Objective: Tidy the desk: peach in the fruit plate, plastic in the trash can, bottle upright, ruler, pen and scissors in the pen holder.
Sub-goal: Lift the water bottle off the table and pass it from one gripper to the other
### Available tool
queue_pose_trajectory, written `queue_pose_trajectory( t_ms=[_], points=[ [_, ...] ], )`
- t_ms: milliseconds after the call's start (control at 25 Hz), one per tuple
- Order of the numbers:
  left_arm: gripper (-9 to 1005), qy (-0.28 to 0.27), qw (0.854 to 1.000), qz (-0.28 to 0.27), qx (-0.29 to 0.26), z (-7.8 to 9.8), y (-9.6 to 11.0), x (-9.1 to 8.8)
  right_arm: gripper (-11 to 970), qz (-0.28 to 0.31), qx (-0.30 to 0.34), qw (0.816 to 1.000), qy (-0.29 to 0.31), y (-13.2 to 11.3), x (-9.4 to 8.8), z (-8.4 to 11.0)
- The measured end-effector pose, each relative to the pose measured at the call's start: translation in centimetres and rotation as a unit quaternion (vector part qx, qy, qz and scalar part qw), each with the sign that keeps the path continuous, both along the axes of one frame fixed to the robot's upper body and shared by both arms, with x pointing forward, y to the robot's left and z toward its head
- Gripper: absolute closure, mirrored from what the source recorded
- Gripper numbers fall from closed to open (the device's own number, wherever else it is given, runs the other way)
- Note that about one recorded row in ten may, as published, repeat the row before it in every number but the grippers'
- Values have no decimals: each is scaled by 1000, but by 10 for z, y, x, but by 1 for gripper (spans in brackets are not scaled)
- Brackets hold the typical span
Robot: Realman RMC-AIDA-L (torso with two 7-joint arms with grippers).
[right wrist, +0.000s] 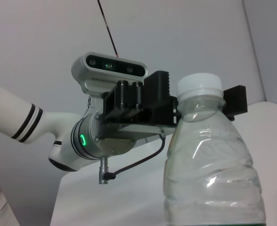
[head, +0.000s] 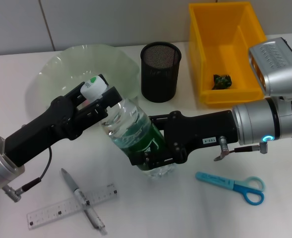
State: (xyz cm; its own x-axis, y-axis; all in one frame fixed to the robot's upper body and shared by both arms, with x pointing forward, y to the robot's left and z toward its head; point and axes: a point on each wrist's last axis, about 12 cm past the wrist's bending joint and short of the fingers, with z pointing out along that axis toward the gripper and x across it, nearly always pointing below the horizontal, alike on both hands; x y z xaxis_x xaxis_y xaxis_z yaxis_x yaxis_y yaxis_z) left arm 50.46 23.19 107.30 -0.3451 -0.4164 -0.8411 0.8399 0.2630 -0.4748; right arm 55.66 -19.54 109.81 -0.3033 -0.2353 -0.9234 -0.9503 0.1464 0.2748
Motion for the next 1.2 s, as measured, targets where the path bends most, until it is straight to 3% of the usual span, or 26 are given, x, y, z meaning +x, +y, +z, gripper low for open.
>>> queue_pose_trajectory(
  t_ms=[1000,1200],
  points=[
    [255,-3,1000,-1,1,-1,-1,-1,190,-1,6,1000,-4,0,0,1],
    [395,-4,1000,0,0,-1,-1,-1,190,-3,10,1000,-5,1,1,2]
  ],
)
